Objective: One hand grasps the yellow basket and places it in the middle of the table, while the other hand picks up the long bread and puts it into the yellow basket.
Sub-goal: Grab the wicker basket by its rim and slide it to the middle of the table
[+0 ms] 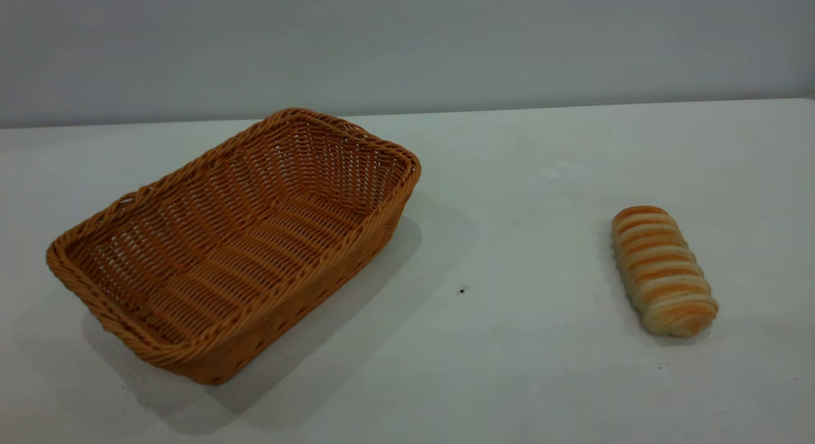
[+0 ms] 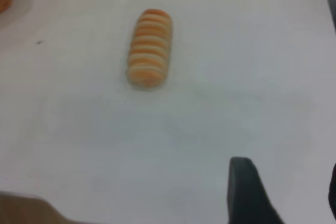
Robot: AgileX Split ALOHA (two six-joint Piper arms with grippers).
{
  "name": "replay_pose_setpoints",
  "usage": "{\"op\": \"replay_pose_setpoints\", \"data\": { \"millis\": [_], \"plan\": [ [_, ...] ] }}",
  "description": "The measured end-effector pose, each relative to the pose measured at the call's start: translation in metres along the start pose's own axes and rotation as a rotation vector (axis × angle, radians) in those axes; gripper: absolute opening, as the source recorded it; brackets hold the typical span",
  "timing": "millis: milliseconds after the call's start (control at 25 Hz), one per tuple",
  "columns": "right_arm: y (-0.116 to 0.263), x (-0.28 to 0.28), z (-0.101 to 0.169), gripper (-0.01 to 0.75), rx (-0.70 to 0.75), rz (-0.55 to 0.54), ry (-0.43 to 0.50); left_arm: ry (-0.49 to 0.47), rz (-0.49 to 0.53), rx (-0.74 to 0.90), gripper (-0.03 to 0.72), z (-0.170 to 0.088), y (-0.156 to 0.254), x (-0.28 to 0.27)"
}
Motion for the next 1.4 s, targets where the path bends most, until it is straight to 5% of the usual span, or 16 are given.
{"op": "replay_pose_setpoints", "data": {
  "millis": [480, 720, 960, 1400],
  "plan": [
    [-0.002, -0.001, 0.008, 0.413, -0.013, -0.027, -0.097, 0.003, 0.0, -0.078, 0.584, 0.0, 0.0, 0.0],
    [-0.018, -0.002, -0.01, 0.413, 0.021, -0.042, -0.018, -0.009, 0.064, -0.213, 0.584, -0.001, -0.006, 0.009],
    [-0.05, 0.018, -0.033, 0.413, 0.004, 0.059, 0.05, -0.037, 0.147, -0.268, 0.584, -0.003, -0.032, 0.04],
    [-0.076, 0.082, -0.036, 0.413, -0.009, 0.221, 0.027, -0.049, 0.278, -0.353, 0.584, -0.008, -0.06, 0.124]
  ]
}}
Point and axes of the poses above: a point on each arm's last joint axis where the gripper is mounted, x pointing out along that axis toward the gripper, z along the wrist's bending axis when the last joint is at zero, y = z × x, the point moved 9 cm from there along x, pointing out along that axis toward the gripper, and after that the axes turned 13 degrees about -x, right-handed, at the moved point
